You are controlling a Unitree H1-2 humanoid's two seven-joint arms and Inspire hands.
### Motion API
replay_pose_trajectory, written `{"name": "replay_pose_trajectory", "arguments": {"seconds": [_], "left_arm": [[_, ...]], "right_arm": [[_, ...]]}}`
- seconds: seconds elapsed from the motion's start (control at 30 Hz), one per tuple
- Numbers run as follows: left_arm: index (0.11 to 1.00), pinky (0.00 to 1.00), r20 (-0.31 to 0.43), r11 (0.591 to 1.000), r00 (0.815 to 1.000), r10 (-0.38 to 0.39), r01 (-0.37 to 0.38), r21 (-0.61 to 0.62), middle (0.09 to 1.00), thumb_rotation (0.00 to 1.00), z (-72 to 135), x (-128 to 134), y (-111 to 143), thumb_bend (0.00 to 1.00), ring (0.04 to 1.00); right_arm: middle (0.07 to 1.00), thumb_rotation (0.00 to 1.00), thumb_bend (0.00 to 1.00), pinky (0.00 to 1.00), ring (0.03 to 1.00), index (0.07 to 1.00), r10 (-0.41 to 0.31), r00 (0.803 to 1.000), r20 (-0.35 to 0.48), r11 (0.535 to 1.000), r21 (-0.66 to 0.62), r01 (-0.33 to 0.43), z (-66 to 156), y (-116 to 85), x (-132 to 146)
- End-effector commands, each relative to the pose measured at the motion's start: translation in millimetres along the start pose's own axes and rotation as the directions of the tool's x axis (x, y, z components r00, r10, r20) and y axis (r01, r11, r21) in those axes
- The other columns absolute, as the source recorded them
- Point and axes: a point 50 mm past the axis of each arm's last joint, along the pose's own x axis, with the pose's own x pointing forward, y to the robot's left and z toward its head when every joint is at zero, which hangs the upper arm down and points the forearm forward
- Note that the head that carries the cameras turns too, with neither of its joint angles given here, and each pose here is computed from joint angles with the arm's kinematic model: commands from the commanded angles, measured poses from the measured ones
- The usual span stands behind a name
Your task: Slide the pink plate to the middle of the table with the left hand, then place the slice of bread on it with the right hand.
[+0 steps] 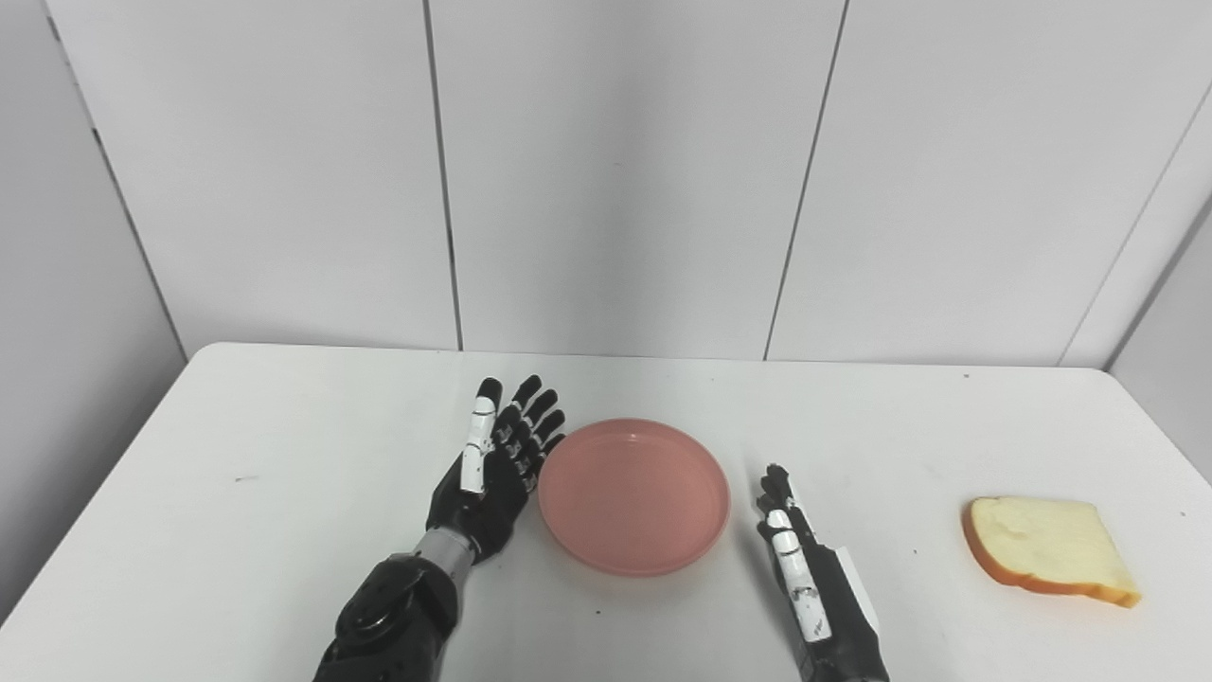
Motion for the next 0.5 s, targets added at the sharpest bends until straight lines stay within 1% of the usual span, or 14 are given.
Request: {"name": "replay_pose_trajectory", "arguments": {"seconds": [0.0, 0.07, 0.17, 0.27, 0.33, 0.37, 0.4, 0.47], "left_arm": [[1.000, 1.00, -0.101, 0.997, 0.992, 0.077, -0.079, -0.011, 1.000, 0.99, -26, -14, 12, 0.66, 1.000], [1.000, 1.00, -0.100, 0.997, 0.992, 0.078, -0.079, -0.009, 1.000, 0.99, -26, -15, 13, 0.67, 1.000], [1.000, 1.00, -0.101, 0.996, 0.991, 0.089, -0.091, -0.019, 1.000, 0.98, -28, -16, 14, 0.67, 1.000], [1.000, 1.00, -0.102, 0.995, 0.990, 0.094, -0.096, -0.015, 1.000, 0.97, -28, -15, 17, 0.67, 1.000], [0.998, 1.00, -0.101, 0.995, 0.990, 0.095, -0.096, -0.009, 0.996, 0.97, -27, -15, 21, 0.68, 0.997], [0.999, 1.00, -0.100, 0.995, 0.990, 0.095, -0.096, -0.008, 0.994, 0.97, -27, -16, 22, 0.69, 0.993], [1.000, 1.00, -0.099, 0.995, 0.990, 0.097, -0.098, -0.008, 0.994, 0.98, -26, -16, 23, 0.68, 0.992], [1.000, 1.00, -0.095, 0.994, 0.990, 0.105, -0.107, -0.012, 0.993, 0.98, -24, -17, 25, 0.68, 0.990]], "right_arm": [[1.000, 1.00, 0.41, 1.00, 1.000, 1.000, -0.046, 0.999, 0.014, 0.999, -0.023, 0.046, -1, -5, -4], [1.000, 1.00, 0.44, 1.00, 1.000, 1.000, -0.071, 0.996, 0.050, 0.996, -0.048, 0.074, 5, -12, -4], [1.000, 1.00, 0.45, 1.00, 1.000, 1.000, -0.099, 0.988, 0.120, 0.994, -0.040, 0.105, 13, -23, -1], [1.000, 0.98, 0.48, 1.00, 1.000, 1.000, -0.110, 0.981, 0.161, 0.991, -0.052, 0.119, 23, -30, 2], [1.000, 0.97, 0.53, 1.00, 1.000, 1.000, -0.103, 0.976, 0.193, 0.990, -0.077, 0.120, 34, -36, 4], [1.000, 0.96, 0.59, 1.00, 1.000, 1.000, -0.097, 0.974, 0.204, 0.990, -0.083, 0.116, 40, -39, 5], [1.000, 0.95, 0.60, 1.00, 1.000, 1.000, -0.089, 0.969, 0.229, 0.988, -0.106, 0.115, 48, -42, 6], [1.000, 0.95, 0.58, 1.00, 1.000, 1.000, -0.078, 0.953, 0.292, 0.982, -0.143, 0.124, 64, -49, 10]]}}
